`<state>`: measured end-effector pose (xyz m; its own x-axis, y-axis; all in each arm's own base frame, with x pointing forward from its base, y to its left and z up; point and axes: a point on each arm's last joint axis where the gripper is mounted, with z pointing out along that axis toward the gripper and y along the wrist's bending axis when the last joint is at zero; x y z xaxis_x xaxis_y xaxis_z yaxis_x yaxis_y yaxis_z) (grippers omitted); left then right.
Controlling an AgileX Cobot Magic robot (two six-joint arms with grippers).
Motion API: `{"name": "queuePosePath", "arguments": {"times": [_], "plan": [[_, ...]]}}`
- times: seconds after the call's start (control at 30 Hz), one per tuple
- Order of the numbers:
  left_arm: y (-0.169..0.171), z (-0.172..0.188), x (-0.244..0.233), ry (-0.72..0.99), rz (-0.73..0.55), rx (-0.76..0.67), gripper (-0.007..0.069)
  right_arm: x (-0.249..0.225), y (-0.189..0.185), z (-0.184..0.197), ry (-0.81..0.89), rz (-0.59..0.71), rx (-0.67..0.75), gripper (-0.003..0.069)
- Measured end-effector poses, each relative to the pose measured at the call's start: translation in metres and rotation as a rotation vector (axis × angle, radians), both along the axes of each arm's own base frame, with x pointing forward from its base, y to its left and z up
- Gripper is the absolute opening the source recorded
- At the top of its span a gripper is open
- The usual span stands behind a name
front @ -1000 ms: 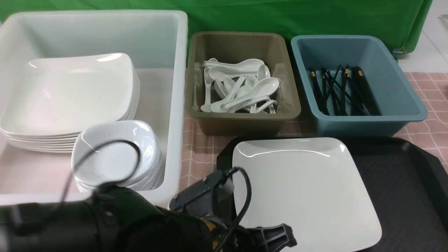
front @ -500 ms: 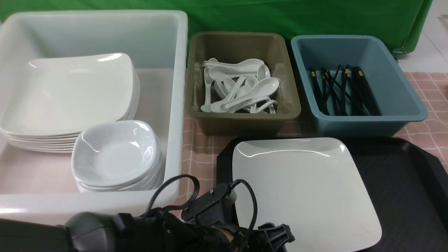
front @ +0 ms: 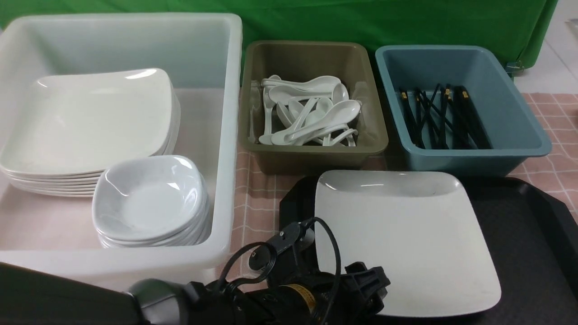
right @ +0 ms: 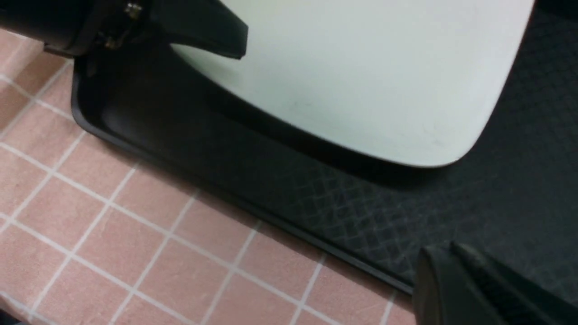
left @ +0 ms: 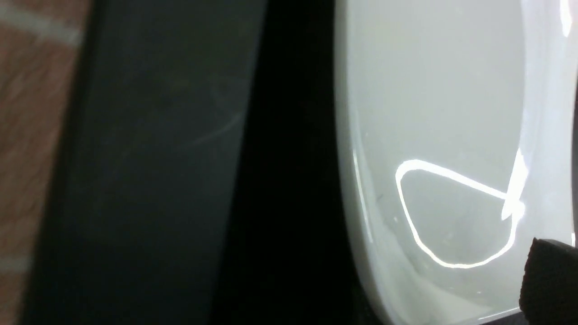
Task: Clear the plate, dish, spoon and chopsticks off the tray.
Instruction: Use the left arm to grab a plate from the dinner plate
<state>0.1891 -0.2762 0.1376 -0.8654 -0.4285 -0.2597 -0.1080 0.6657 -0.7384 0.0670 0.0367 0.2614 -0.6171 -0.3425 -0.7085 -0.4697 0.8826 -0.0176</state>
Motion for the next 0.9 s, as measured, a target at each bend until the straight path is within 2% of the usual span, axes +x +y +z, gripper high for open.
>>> {"name": "queuePosePath", "arguments": {"times": [0.13, 0.3, 0.5, 0.9], "plan": [[-0.005, 0.002, -0.004, 0.009, -0.062, -0.034, 0.0480, 0.000, 0.000, 0.000, 0.001, 0.000, 0.001, 0.0079], [-0.002, -0.002, -0.006, 0.036, -0.120, 0.011, 0.0480, 0.000, 0.000, 0.000, 0.001, -0.001, 0.001, 0.0083], [0.008, -0.003, 0.007, 0.032, -0.093, 0.030, 0.0480, 0.000, 0.000, 0.000, 0.002, -0.003, 0.004, 0.0088], [0.003, -0.012, 0.015, 0.012, -0.076, -0.051, 0.0474, 0.000, 0.000, 0.000, 0.000, -0.003, 0.006, 0.0099]]}}
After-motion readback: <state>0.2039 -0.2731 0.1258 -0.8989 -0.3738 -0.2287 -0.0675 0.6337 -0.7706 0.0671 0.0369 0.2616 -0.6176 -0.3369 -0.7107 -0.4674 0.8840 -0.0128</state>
